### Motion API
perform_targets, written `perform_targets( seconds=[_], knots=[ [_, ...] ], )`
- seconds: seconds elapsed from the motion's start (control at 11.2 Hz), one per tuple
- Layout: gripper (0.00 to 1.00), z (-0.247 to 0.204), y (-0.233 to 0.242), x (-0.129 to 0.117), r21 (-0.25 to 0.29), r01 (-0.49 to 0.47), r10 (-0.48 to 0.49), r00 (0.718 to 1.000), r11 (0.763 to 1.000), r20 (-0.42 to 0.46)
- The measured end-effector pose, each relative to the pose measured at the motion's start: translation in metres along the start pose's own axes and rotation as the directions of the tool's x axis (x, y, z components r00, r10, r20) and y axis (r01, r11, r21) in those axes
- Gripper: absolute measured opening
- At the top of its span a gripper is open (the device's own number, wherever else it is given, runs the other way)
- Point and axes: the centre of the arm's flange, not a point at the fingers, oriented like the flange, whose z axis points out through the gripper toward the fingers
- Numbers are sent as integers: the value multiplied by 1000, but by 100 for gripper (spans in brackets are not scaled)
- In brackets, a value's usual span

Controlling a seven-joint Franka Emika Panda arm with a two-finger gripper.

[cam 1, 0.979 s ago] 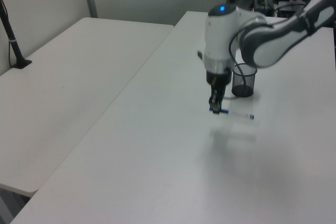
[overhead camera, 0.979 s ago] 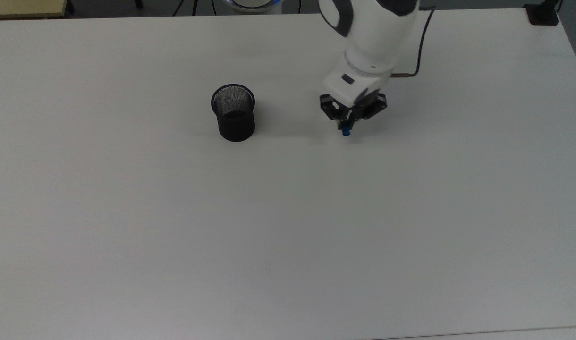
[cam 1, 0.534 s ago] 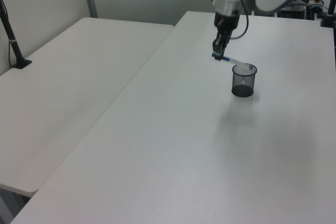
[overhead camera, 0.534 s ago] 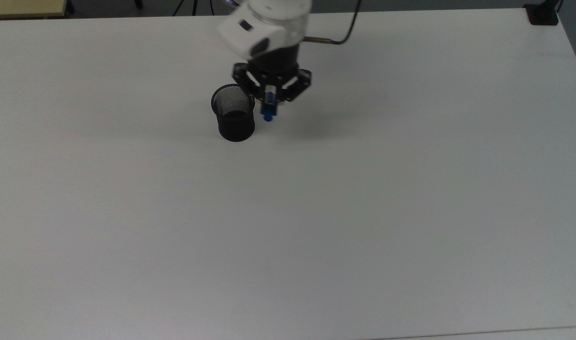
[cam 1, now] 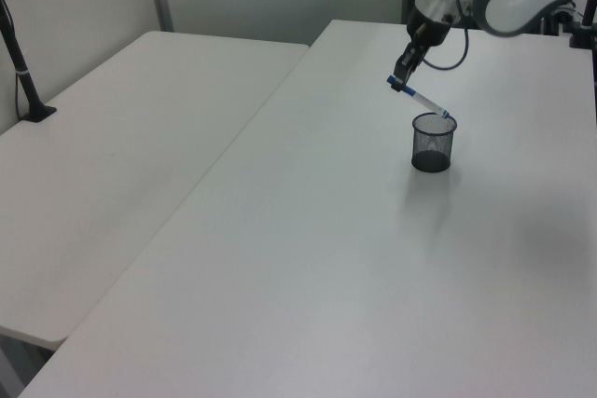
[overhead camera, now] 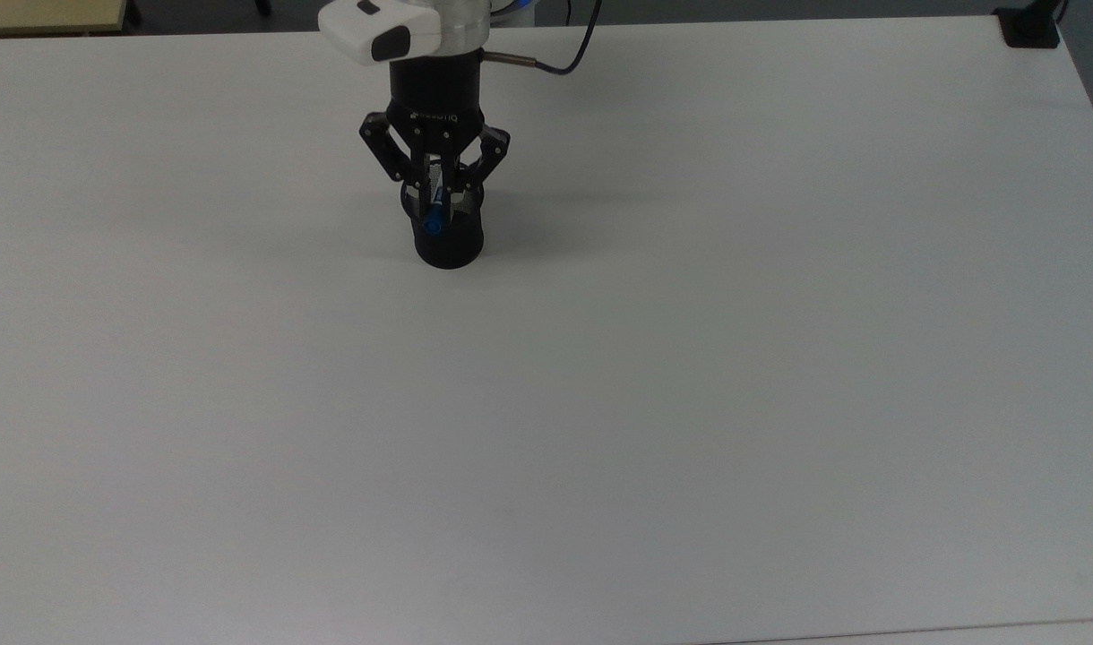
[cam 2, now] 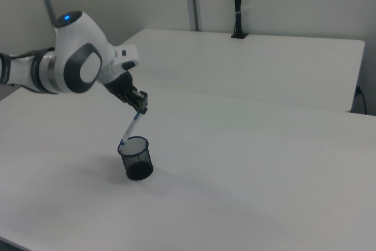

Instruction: Insert the marker

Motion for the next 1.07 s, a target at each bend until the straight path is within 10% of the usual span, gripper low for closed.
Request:
perform_targets(
  seconds=[0.62,1.07],
  knots=[
    [20,30,5,-19,-20,32,-32,999,999,19],
    [89,18,6,-10,-20,-1,1,1000,1000,-8]
  ],
)
